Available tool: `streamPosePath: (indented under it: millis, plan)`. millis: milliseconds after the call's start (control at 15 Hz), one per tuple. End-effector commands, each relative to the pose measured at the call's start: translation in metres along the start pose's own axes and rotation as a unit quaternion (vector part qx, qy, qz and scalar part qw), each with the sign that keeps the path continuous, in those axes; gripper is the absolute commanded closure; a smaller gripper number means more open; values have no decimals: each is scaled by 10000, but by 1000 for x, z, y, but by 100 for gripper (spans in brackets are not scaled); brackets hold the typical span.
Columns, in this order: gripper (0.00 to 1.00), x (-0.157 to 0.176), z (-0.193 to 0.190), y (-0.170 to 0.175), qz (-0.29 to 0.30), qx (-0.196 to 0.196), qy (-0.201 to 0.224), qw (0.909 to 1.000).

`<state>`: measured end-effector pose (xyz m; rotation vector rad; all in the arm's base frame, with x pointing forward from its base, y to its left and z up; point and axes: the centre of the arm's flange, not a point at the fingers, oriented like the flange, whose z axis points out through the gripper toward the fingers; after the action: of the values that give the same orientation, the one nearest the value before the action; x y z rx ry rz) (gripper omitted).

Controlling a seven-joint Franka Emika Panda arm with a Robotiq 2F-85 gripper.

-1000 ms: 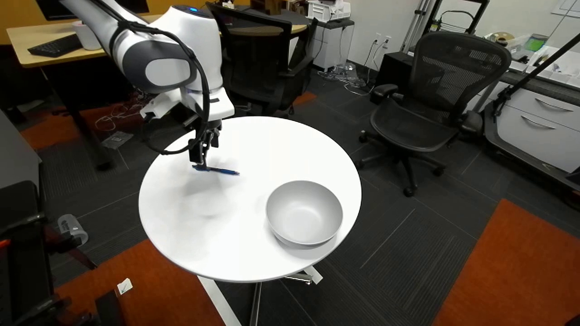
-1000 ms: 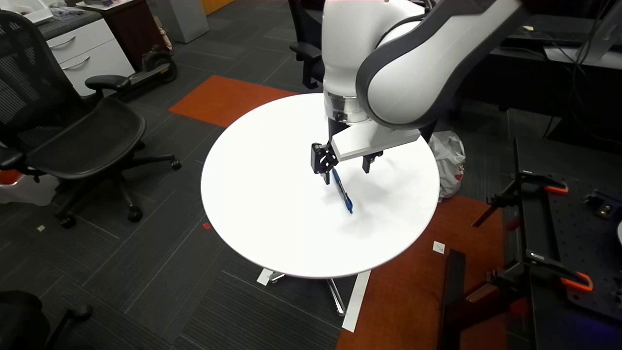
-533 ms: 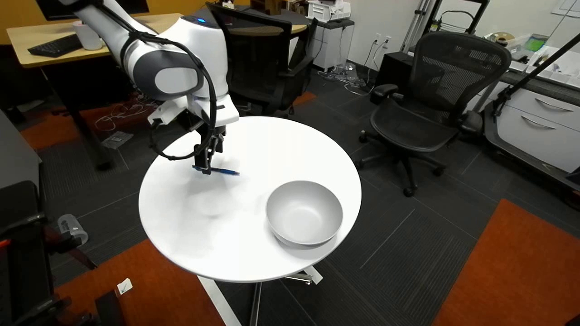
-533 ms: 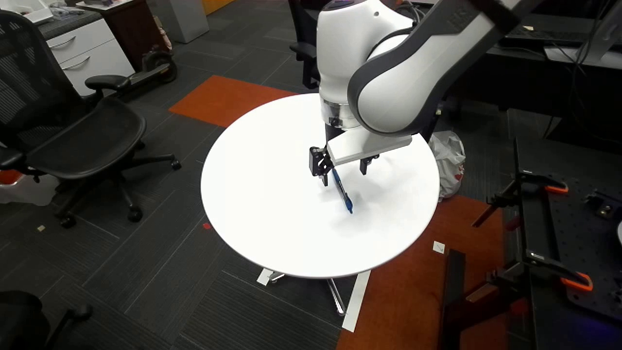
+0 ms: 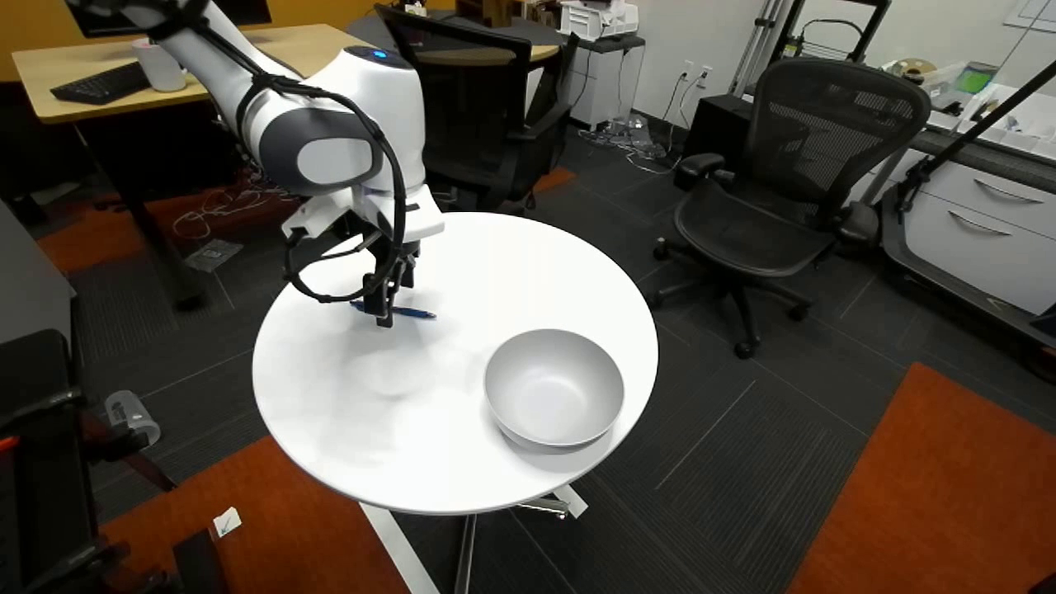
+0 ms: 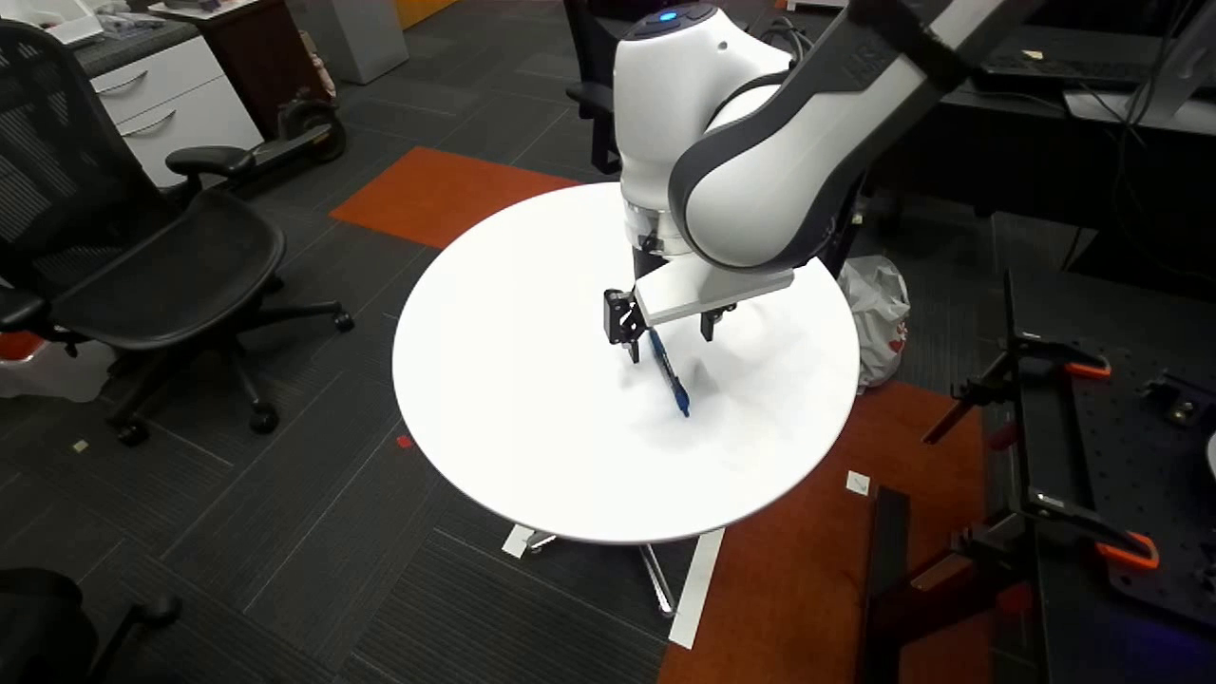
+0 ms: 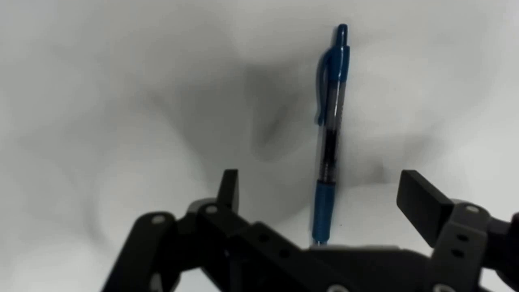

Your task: Put the pen in the bowl

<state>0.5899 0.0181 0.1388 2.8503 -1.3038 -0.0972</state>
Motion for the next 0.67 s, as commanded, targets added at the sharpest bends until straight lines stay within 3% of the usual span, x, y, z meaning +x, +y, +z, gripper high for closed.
streamPosePath:
  millis: [0,200,267,333,600]
  plan:
    - [0,6,3,-5,64,-8,4,10000]
    - [0,7,8,-6,71,-36,-5,10000]
    - [25,8,9,-6,101,-63,33,9999]
    - [28,8,10,-7,133,-110,77,9998]
    - [58,11,13,-6,136,-144,75,9998]
